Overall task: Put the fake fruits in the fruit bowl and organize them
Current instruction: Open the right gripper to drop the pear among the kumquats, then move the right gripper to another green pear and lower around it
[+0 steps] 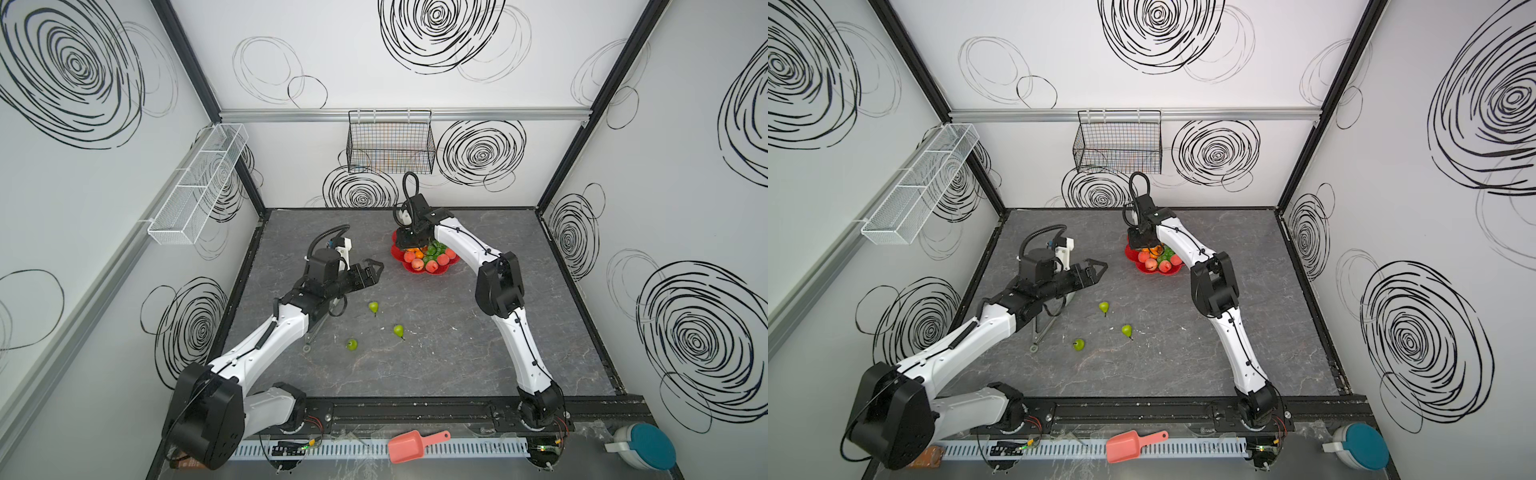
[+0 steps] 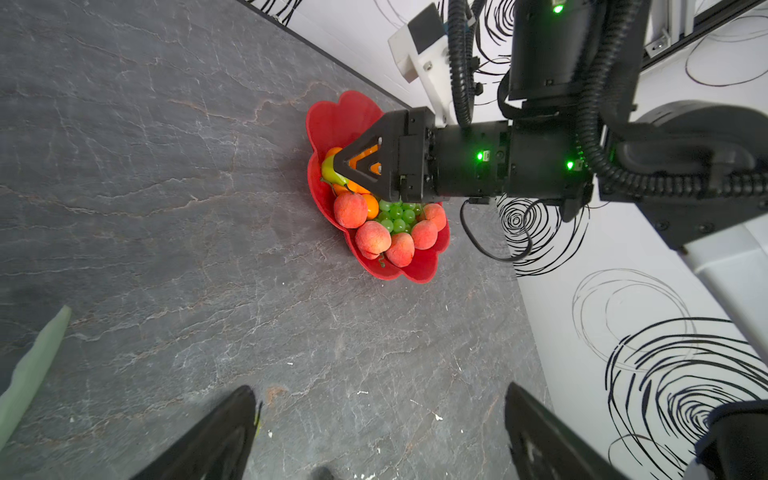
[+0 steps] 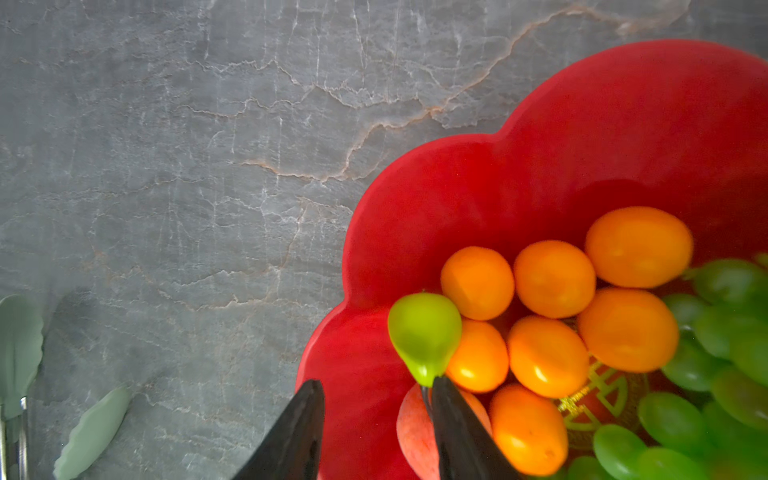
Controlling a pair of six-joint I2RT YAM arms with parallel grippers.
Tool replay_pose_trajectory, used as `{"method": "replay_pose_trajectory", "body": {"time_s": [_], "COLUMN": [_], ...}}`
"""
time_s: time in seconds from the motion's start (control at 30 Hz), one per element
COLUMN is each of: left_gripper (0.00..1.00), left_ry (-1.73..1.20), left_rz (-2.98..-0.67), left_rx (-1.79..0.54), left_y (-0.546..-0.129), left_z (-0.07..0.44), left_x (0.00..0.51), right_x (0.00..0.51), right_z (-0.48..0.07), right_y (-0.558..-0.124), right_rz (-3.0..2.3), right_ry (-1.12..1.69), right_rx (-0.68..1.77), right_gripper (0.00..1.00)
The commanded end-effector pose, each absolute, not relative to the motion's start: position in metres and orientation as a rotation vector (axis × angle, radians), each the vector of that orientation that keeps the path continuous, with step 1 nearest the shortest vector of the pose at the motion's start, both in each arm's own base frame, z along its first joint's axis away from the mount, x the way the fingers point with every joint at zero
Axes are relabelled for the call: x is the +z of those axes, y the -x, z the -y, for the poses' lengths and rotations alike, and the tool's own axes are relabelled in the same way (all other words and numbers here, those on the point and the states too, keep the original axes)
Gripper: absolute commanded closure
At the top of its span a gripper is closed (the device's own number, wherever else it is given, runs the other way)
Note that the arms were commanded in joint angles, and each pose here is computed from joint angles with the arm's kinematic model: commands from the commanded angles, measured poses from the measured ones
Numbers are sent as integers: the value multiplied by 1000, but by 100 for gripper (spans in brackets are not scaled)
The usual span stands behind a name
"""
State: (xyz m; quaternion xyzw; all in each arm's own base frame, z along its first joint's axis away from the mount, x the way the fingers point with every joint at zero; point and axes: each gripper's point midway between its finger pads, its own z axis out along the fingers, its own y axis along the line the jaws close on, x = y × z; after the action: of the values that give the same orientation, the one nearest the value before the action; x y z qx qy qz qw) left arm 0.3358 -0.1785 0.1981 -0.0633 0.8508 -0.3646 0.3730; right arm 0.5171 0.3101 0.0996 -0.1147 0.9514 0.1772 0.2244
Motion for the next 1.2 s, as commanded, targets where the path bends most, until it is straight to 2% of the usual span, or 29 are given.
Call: {"method": "replay_pose_trajectory", "body": {"time_s": [0.0,0.2,0.4,0.77,0.97,1.17], "left_gripper": [4,4,4,4,4,4], "left_ry": [152,152,175,189,182,150], "left_rz": [-2181,-2202,-2224,-2263,-2287,-2302], "left_rx": [-884,-843,-822,-928,-973,-966], "left_y": [-324,-292,-261,-210,-193,-187], "left_z": [167,152,138,159,178,187], "left_x": [199,195,186,169,155,153], "right_x": [179,182,173,114,81,64], "right_z": [-310,-317,-334,-338,-344,-343], "right_y": [-511,-465,-393,-274,-240,-234], "right_rz": [-2468,-2496,-2484,-2653,-2747,-2795], "right_ry": [362,426,513,554,560,551], "right_rx": [491,436,450,477,486,429], "right_gripper": [53,54,56,55,51,47]}}
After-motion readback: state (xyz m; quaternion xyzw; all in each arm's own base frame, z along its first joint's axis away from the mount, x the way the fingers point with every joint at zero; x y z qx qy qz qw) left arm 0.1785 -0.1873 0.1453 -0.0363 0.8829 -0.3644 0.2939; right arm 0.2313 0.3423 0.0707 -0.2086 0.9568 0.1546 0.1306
